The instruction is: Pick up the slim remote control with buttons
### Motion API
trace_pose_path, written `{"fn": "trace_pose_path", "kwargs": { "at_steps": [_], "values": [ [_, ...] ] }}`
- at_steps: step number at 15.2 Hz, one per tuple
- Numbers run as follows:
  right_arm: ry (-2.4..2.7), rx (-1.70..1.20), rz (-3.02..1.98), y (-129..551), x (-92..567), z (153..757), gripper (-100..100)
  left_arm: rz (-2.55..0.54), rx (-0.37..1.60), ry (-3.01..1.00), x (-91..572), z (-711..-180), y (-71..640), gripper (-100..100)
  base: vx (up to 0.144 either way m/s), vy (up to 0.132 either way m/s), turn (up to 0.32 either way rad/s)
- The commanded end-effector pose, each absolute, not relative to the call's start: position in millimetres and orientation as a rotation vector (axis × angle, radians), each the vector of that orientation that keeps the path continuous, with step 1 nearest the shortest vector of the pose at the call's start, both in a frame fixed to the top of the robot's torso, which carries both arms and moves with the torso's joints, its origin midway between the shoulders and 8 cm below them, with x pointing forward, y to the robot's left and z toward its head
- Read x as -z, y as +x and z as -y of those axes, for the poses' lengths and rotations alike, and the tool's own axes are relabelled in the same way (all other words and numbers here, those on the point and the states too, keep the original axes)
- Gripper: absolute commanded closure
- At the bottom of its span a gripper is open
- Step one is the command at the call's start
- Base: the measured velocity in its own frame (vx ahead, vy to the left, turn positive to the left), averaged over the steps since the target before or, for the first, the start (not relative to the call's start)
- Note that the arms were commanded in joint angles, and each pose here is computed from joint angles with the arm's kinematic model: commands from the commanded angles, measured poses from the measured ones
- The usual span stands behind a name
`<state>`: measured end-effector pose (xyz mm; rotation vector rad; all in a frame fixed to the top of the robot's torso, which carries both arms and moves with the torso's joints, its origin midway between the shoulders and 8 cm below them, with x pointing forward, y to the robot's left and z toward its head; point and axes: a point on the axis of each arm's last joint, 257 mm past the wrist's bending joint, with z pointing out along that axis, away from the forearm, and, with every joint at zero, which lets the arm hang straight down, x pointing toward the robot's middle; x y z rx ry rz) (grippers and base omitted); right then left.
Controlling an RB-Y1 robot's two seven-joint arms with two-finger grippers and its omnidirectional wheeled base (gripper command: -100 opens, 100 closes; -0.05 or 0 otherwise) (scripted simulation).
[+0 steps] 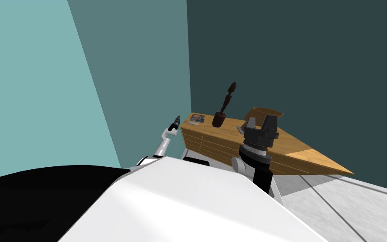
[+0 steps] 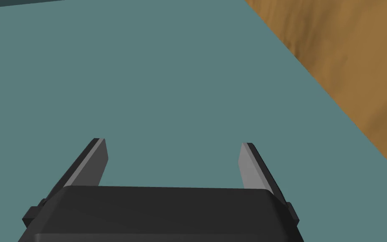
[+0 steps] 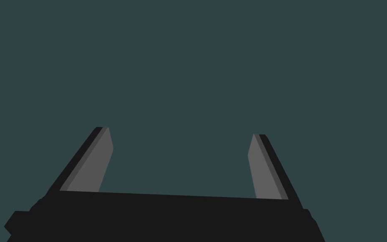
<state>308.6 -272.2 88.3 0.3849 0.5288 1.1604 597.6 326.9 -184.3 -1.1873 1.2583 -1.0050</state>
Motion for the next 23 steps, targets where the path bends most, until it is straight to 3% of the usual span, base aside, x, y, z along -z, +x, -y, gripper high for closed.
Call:
{"fn": "trace_pose_path", "kwargs": {
  "at_steps": [1, 23],
  "values": [
    [0.385, -1.16, -0.529, 309, -88, 272, 0, -1.29, 0.982, -1.228, 193, -327, 610, -100, -0.005, 0.006, -0.057],
    [0.385, -1.16, -0.529, 309, -88, 272, 0, -1.565, 0.758, -1.589, 247, -311, 668, -100, 0.003, 0.006, -0.035]
  ]
}}
